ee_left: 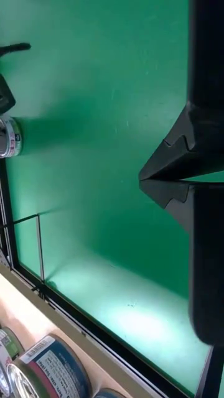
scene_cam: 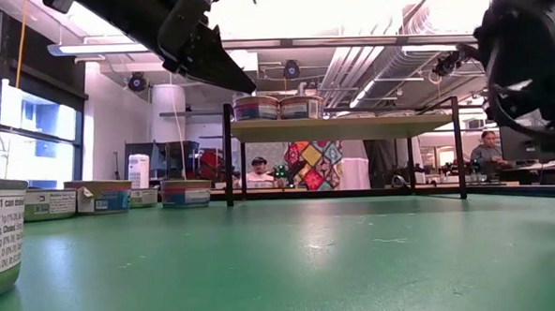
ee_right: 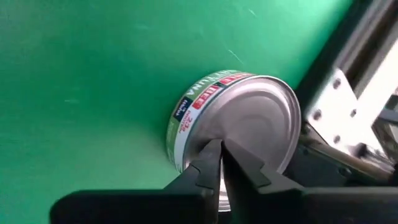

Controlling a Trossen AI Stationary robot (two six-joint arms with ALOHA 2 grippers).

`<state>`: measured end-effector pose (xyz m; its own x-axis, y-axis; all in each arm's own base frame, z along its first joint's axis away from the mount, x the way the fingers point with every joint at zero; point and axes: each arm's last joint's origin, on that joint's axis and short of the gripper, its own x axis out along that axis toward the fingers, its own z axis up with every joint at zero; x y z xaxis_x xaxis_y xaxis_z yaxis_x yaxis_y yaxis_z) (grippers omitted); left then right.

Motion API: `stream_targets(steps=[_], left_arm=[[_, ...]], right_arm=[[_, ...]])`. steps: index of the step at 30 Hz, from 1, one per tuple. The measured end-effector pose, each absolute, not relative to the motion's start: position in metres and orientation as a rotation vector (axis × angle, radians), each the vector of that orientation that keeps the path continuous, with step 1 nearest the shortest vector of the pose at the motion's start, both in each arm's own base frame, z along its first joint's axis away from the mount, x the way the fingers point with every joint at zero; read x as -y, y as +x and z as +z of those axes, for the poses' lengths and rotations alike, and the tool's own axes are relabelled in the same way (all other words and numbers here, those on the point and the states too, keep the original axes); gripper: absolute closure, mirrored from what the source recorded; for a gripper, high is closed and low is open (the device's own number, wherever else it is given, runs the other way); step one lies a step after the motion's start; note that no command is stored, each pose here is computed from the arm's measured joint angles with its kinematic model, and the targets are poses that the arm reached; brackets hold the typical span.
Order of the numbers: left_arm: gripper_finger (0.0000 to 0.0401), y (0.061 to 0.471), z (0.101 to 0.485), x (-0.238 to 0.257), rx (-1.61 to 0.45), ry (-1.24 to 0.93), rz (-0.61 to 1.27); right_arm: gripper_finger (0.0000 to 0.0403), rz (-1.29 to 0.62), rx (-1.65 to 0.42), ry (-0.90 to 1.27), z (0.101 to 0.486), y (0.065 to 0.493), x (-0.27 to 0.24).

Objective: Stack canned seafood by type on shelf
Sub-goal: Put the green tuna can on the shelf and aligned with the top left green tuna can

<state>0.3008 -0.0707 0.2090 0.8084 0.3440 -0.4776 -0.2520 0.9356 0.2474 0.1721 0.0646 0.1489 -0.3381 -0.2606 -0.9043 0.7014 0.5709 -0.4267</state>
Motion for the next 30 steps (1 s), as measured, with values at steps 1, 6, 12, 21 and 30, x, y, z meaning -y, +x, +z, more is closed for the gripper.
stream_targets(steps=[1,6,12,21,30], left_arm=[[0.0401,0.301,0.209,0.071,-0.542,0.173,0.321],[0.0401,0.301,0.21,0.071,-0.53,0.163,0.321],[0.0401,0.302,0.211,0.071,-0.521,0.158,0.319],[0.0401,0.301,0.211,0.075,-0.522,0.16,0.3],[0.0401,0.303,0.205,0.079,-0.535,0.153,0.277]], right_arm=[[0.0385,-1.004,-1.623,0.383,0.15,0.175,-0.065],[0.0396,-0.867,-1.445,0.437,0.165,0.206,-0.074],[0.0399,-0.495,-1.124,0.472,0.176,0.255,-0.086],[0.0397,-0.237,-0.762,0.237,0.21,0.287,-0.095],[0.0308,-0.323,-0.896,0.259,0.243,0.252,-0.096]])
